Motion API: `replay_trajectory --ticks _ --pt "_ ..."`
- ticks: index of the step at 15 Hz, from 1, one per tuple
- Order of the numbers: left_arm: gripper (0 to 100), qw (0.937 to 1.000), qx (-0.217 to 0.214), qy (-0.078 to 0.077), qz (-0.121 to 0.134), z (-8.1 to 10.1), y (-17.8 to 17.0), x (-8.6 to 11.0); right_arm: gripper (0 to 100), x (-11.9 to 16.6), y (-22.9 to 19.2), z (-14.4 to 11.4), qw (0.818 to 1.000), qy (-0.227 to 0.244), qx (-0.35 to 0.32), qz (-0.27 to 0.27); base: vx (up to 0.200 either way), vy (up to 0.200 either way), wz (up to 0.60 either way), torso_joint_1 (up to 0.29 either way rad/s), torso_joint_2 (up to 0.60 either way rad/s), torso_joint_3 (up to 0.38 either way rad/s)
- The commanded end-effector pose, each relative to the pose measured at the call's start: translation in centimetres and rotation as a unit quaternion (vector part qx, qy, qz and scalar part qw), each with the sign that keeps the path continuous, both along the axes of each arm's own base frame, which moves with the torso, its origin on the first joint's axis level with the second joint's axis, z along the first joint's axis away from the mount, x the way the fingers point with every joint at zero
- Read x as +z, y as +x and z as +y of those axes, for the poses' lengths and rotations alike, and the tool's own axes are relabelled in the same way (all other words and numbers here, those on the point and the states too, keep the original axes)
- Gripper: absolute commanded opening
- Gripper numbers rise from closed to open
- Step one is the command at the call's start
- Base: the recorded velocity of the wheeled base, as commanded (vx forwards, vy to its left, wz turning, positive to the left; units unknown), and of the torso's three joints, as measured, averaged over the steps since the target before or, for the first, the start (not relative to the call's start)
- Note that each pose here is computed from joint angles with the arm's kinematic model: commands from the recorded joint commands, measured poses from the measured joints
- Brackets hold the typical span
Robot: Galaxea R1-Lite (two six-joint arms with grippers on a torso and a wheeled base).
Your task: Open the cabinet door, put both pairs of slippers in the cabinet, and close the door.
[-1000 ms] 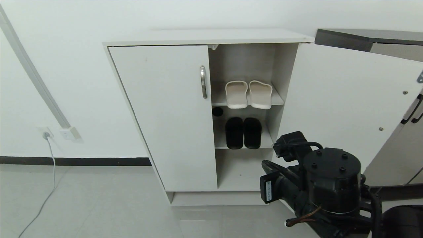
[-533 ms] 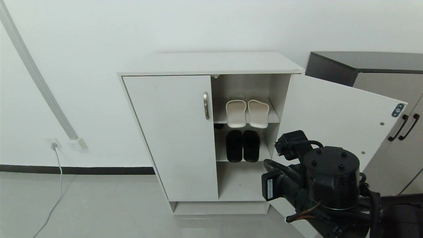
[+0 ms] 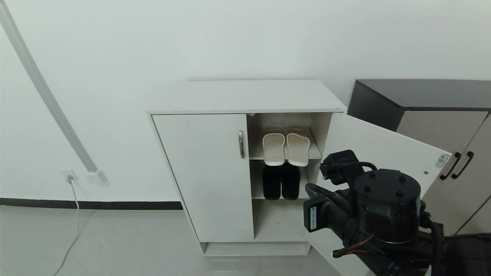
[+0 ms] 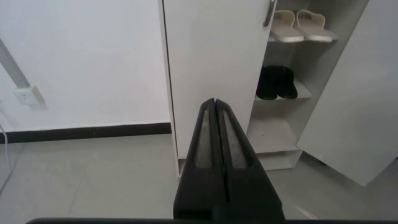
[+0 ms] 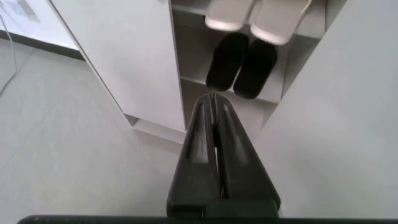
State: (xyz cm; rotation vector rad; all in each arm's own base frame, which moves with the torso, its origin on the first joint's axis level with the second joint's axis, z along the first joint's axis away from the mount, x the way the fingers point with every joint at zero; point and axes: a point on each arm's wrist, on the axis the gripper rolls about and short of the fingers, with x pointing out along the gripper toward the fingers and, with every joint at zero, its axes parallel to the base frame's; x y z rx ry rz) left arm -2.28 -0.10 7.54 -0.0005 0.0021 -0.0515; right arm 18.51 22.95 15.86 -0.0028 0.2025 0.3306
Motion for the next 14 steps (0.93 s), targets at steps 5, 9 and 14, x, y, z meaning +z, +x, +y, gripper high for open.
replay_trajectory --ticks 5,9,14 --pt "0 1.0000 0.000 -0.001 0.000 0.00 0.01 0.00 0 0.45 -0.20 -0.28 1.000 0.006 -0.001 -0.006 0.000 0.000 0.00 0.189 -0.50 -0.312" --pt "0 1.0000 0.000 -0.002 0.001 0.00 0.01 0.00 0 0.42 -0.21 -0.37 1.000 0.006 -0.002 -0.006 0.000 0.000 0.00 0.220 -0.54 -0.313" --pt "0 1.0000 0.001 -0.004 0.001 0.01 0.01 0.00 0 0.27 0.17 -0.45 1.000 0.003 -0.005 -0.004 0.000 0.000 0.00 0.251 -0.58 -0.329"
